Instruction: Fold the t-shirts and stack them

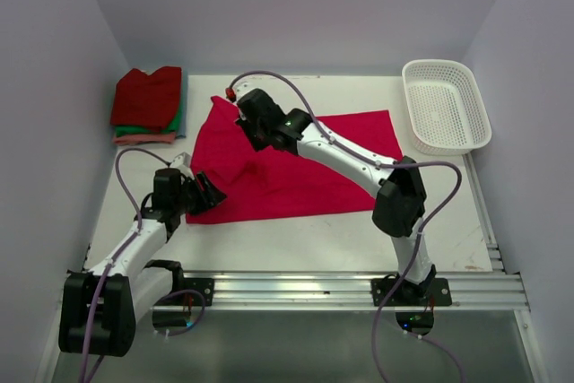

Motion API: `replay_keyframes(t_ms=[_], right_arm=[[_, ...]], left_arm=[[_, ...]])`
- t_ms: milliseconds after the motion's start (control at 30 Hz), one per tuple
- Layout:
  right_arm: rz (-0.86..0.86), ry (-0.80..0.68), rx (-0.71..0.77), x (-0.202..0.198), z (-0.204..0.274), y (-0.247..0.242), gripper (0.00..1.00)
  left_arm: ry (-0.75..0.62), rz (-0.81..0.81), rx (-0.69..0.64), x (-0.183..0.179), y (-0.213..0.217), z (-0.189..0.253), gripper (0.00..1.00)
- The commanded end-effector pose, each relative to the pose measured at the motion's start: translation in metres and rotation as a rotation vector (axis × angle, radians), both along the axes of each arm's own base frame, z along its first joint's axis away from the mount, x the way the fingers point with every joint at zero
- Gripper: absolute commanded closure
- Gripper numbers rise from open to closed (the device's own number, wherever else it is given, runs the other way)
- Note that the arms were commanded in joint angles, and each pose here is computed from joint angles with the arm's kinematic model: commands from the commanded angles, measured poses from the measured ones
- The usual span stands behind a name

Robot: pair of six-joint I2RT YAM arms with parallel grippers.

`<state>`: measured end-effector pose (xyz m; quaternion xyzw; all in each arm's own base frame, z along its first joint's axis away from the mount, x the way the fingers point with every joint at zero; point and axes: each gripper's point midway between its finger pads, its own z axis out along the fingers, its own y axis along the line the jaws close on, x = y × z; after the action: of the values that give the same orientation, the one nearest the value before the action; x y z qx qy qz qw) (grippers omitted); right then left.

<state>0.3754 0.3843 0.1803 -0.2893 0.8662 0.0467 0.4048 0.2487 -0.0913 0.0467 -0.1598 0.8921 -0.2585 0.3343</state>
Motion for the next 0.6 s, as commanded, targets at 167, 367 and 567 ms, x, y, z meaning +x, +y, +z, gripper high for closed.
replay_keyframes(t_ms=[167,367,567], right_arm=[[0.310,0.417,0.363,-0.074,-0.036,0.091,1.00],[0.302,0.478,0.367,-0.081,-0.055,0.093,1.00],[0.236,0.474,0.296,-0.069,-0.084,0.085,1.00]], left_arm=[[-0.058,0.025,-0.003,0.010,0.000,0.008,0.44],[-0.060,0.022,-0.005,0.010,0.000,0.002,0.44],[-0.015,0.006,-0.004,0.001,-0.001,-0.021,1.00]])
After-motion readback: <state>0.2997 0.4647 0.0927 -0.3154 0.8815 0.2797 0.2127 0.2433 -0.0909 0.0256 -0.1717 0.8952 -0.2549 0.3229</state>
